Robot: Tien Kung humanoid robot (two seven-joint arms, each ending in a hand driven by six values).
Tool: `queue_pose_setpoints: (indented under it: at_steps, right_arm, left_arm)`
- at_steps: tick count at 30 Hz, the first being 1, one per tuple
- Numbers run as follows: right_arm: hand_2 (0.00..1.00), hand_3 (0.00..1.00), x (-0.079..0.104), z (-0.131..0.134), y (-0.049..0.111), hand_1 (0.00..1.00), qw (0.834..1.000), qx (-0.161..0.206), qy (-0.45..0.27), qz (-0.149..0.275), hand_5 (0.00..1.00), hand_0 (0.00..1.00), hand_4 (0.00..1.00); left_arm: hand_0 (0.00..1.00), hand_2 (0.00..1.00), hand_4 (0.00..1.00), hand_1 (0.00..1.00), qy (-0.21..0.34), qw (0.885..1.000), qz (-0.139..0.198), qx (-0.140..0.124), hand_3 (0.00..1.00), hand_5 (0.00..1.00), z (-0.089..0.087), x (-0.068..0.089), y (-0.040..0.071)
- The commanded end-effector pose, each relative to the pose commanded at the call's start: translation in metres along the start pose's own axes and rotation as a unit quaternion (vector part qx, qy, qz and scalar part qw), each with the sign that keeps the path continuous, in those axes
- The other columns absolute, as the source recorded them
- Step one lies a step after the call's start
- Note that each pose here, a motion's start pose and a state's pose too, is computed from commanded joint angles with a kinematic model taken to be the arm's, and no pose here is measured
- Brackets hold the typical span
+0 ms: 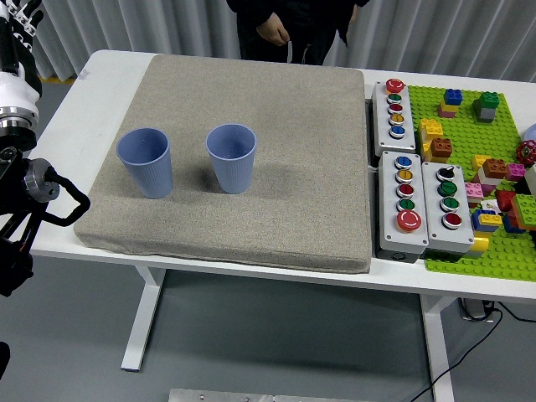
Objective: Pick cup pour cup place
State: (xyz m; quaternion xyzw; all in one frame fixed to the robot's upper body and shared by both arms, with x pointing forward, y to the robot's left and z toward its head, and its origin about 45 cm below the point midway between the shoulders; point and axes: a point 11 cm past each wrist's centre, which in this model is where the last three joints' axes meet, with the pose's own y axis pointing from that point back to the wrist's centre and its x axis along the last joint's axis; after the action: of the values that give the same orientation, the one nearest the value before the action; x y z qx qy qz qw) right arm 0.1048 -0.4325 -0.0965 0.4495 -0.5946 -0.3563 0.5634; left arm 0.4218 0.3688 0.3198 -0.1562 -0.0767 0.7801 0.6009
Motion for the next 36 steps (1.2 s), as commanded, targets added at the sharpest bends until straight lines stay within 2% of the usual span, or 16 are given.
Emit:
queue_pose_setpoints:
  at_steps: [36]
  right_arm:
    - [0.628, 0.615, -0.0020, 0.0042, -0.0003, 0.695, 1.000, -0.005, 0.000, -0.001, 0.315, 0.698, 0.159]
  left_arm:
    - [0.855, 0.867, 0.819, 0.826, -0.004, 1.000, 0.013, -0.002, 0.923, 0.998, 0.0009, 0.0101, 0.0012]
